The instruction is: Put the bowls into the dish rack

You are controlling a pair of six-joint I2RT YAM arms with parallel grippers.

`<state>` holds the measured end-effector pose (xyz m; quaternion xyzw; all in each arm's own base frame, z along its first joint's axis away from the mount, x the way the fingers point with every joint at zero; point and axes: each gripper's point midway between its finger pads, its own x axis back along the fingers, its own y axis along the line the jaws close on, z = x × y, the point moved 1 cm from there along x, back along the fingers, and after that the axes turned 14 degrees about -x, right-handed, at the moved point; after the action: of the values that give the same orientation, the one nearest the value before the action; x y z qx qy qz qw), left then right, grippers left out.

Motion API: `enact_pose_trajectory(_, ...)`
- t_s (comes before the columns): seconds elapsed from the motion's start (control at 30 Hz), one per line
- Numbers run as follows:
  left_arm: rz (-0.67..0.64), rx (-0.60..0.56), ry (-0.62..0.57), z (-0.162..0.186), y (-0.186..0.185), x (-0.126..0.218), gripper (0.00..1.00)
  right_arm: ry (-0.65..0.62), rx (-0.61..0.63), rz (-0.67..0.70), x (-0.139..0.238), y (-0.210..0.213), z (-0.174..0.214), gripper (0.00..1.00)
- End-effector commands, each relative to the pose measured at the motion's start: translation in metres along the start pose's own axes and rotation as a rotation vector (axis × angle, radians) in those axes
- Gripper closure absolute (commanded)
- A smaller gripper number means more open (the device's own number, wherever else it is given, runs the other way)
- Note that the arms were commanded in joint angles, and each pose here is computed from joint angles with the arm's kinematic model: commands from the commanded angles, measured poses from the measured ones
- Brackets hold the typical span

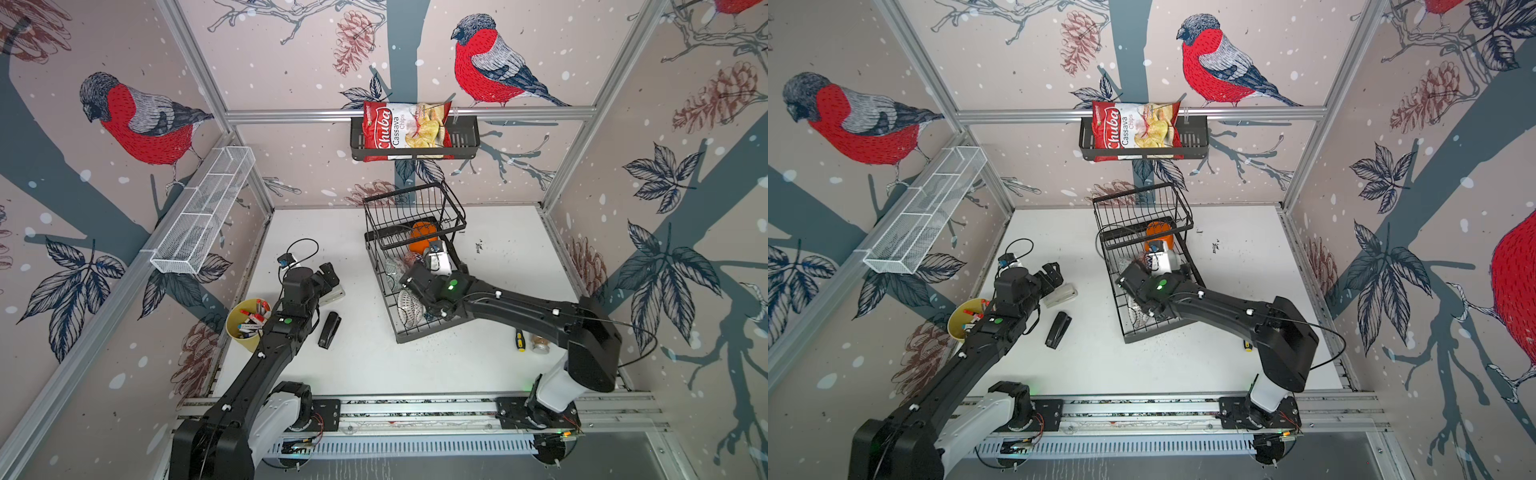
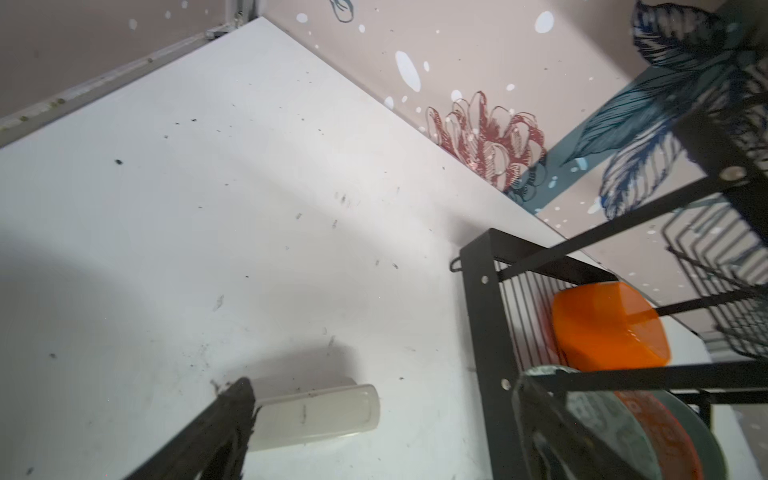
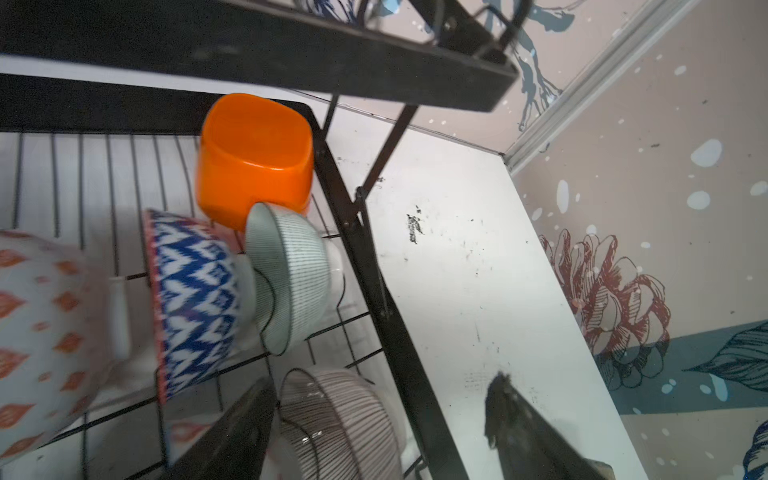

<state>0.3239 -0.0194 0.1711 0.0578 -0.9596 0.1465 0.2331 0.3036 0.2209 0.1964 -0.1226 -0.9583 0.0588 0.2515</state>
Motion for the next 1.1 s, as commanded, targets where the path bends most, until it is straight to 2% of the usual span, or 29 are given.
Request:
enact_pose_trajectory(0.0,-0.079,-0.040,-0.030,-0.012,0.015,-0.005,0.04,0.010,-0.096,0.011,-0.015,-0.023,-0.004,0.14)
enact_pose_trajectory(0.2,-0.161,-0.117,-0.082,-0.024,0.033,-0.015,0.04,0.040,-0.225,0.071,-0.058,-0.083,-0.007,0.01)
enact_pose_trajectory(0.47,-0.179,-0.252,-0.204,-0.031,0.036,-0.022,0.04,-0.002,-0.329,0.181,-0.098,-0.144,-0.013,0.01)
enact_pose_trajectory(0.67,-0.181,-0.324,-0.291,-0.026,0.039,-0.026,0.04,-0.091,-0.369,0.224,-0.125,-0.182,-0.004,0.01)
enact_pose_trajectory(0.87,-0.110,-0.373,-0.306,-0.013,0.030,-0.039,0.04,-0.184,-0.436,0.120,-0.143,-0.212,0.007,0.01)
enact_pose_trajectory(0.97,-0.107,-0.379,-0.332,-0.010,0.031,-0.041,0.04,-0.228,-0.459,0.129,-0.149,-0.228,0.014,0.01)
enact_pose_trajectory(1.07,-0.104,-0.383,-0.310,-0.003,0.032,-0.048,0.04,-0.273,-0.469,0.128,-0.149,-0.232,0.020,0.00)
